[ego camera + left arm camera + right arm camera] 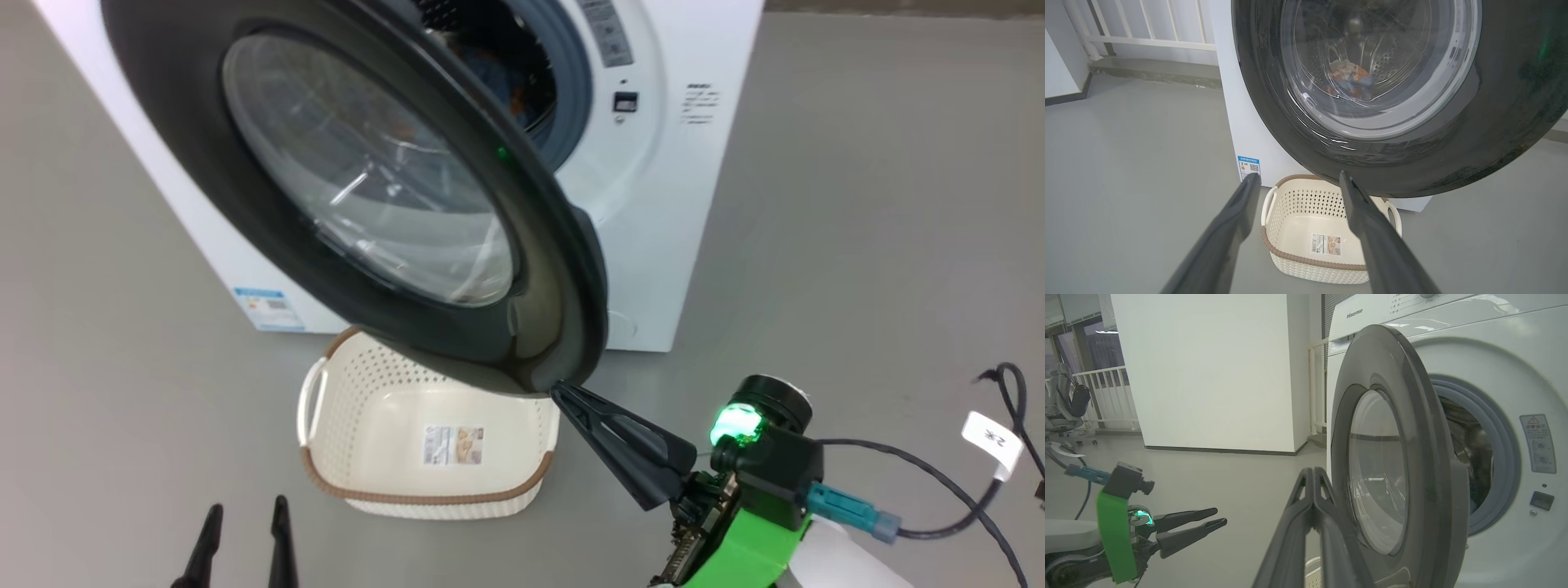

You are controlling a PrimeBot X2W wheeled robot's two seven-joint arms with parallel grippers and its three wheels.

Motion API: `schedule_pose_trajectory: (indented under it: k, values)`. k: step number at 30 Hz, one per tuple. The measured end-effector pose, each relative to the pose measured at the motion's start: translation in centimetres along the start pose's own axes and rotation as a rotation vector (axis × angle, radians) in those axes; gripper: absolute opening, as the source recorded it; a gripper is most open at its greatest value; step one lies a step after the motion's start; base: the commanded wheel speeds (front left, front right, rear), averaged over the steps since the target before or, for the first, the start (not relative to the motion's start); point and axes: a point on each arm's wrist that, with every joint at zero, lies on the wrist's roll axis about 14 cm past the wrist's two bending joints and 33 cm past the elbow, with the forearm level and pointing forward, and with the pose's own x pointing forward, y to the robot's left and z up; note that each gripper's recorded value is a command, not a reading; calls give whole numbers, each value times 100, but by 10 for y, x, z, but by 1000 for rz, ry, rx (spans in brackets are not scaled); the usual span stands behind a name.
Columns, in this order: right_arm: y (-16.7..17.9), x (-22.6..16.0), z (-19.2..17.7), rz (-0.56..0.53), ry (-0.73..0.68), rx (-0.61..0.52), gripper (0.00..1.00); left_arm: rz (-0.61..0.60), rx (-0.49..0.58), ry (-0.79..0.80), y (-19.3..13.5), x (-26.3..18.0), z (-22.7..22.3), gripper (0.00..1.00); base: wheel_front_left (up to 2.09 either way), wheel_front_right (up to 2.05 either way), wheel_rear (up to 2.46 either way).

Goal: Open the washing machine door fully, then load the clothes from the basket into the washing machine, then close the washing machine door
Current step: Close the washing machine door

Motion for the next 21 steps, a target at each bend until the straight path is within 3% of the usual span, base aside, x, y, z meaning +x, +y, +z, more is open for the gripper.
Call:
schedule_pose_trajectory:
  k: [10,21]
  values:
    - [-28,13,-66,1,153,50,0,4,-21,3,-5,16,2,100,0,0,0]
    - [-69,35,-100,-86,168,110,0,1,-25,29,-10,34,-4,100,0,0,0]
